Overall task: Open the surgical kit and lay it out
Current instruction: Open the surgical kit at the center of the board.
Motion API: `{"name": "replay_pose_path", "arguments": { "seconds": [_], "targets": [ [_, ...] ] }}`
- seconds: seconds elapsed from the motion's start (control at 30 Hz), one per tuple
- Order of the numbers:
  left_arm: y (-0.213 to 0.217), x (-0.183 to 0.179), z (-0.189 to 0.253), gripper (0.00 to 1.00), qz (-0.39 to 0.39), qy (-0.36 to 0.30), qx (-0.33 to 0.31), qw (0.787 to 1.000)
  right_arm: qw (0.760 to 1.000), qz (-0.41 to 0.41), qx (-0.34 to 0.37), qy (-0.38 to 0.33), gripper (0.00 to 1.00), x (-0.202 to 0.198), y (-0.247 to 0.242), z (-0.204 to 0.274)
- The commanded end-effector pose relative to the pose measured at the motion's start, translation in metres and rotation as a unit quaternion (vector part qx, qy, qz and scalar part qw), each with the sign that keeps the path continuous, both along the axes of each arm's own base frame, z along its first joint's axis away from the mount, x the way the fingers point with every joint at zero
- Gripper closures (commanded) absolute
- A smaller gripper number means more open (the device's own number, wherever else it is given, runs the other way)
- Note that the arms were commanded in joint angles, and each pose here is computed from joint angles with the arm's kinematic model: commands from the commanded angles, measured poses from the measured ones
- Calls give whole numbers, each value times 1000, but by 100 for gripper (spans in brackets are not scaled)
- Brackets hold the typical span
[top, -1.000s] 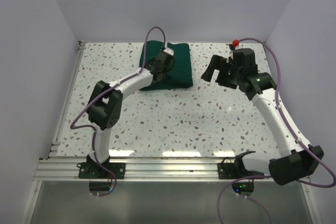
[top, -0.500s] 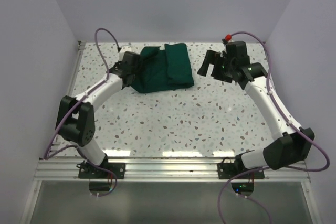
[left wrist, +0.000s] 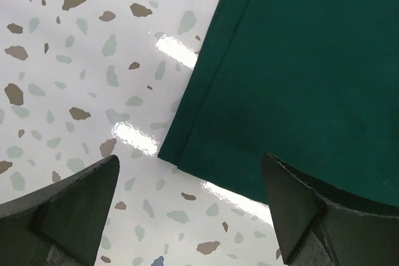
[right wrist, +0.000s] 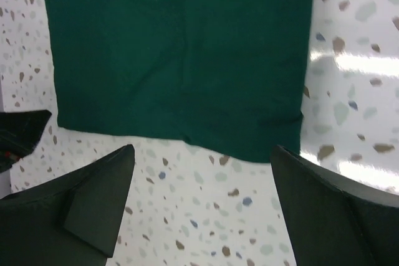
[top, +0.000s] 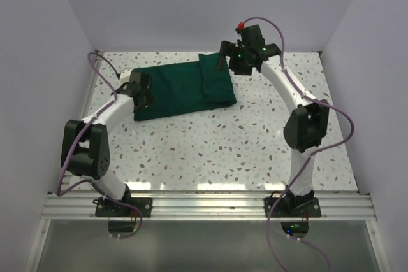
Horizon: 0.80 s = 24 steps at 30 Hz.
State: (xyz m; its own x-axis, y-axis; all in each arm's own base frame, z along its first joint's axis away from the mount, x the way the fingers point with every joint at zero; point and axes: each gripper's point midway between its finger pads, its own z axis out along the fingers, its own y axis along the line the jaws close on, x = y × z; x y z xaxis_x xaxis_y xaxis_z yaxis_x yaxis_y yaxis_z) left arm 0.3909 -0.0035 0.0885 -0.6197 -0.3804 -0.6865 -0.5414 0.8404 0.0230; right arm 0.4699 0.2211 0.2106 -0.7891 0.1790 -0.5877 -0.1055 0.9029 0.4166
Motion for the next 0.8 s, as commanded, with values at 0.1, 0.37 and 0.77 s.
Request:
{"name": "replay_pose_path", "arguments": {
  "seconds": [0.1,0.37,0.77],
  "targets": [
    [-12,-8,4,0,-7,-8,-36,999,997,63,-28,-31,6,20,60,4],
    [-20,-28,19,3,-23,-18,-64,998,981,67,-177,-32,12,16,80,-53],
    [-23,-66,39,5,-38,-46,-97,994,947,35,-319,4,38,23,41,-123]
  ]
}}
